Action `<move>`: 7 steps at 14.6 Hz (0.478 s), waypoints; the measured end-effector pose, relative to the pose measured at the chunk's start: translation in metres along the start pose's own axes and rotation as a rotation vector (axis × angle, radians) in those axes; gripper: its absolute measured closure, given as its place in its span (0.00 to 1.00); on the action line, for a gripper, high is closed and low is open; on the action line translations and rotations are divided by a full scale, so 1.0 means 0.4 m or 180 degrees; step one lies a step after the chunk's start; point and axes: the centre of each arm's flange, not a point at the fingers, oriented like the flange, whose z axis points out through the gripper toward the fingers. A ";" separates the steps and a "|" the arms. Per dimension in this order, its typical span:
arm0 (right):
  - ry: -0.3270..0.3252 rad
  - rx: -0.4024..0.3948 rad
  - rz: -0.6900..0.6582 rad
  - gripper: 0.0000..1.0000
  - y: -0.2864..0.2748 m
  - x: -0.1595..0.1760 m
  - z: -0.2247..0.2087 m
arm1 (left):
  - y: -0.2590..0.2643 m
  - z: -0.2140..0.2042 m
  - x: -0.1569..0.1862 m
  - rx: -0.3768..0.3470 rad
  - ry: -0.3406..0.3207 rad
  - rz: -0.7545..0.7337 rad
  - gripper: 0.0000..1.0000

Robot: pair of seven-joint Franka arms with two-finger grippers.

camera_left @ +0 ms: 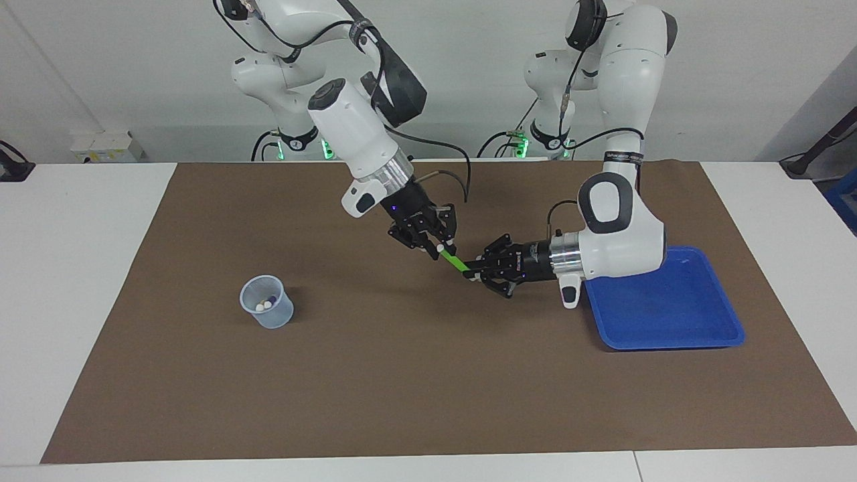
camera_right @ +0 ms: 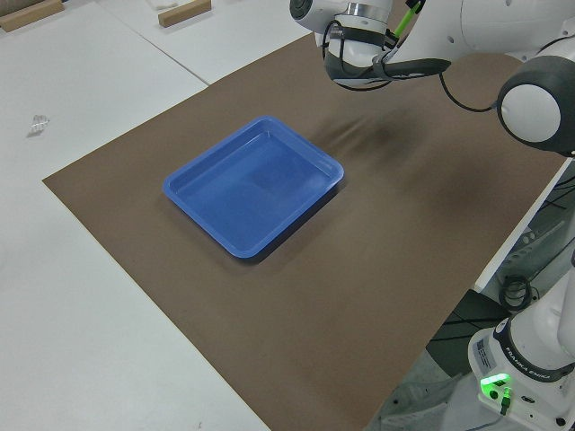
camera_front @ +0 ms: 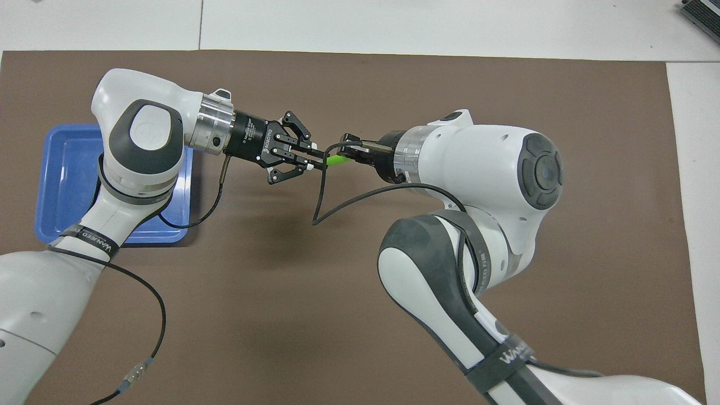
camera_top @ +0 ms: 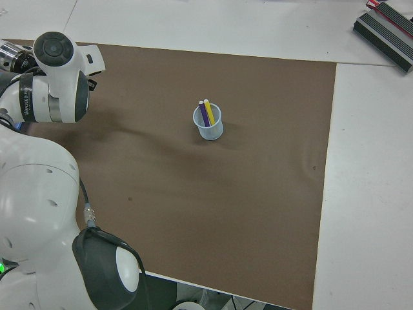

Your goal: Transfer and insert pens with both arms

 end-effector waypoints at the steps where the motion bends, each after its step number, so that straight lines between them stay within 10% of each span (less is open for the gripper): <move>1: 0.0002 0.0004 -0.0002 0.81 -0.002 0.000 -0.001 | 0.000 0.000 -0.001 -0.0004 0.0001 -0.0002 0.83; 7: 0.0003 0.0007 -0.0002 0.83 -0.003 0.003 -0.005 | 0.000 -0.003 -0.007 -0.0019 0.0006 -0.0004 0.83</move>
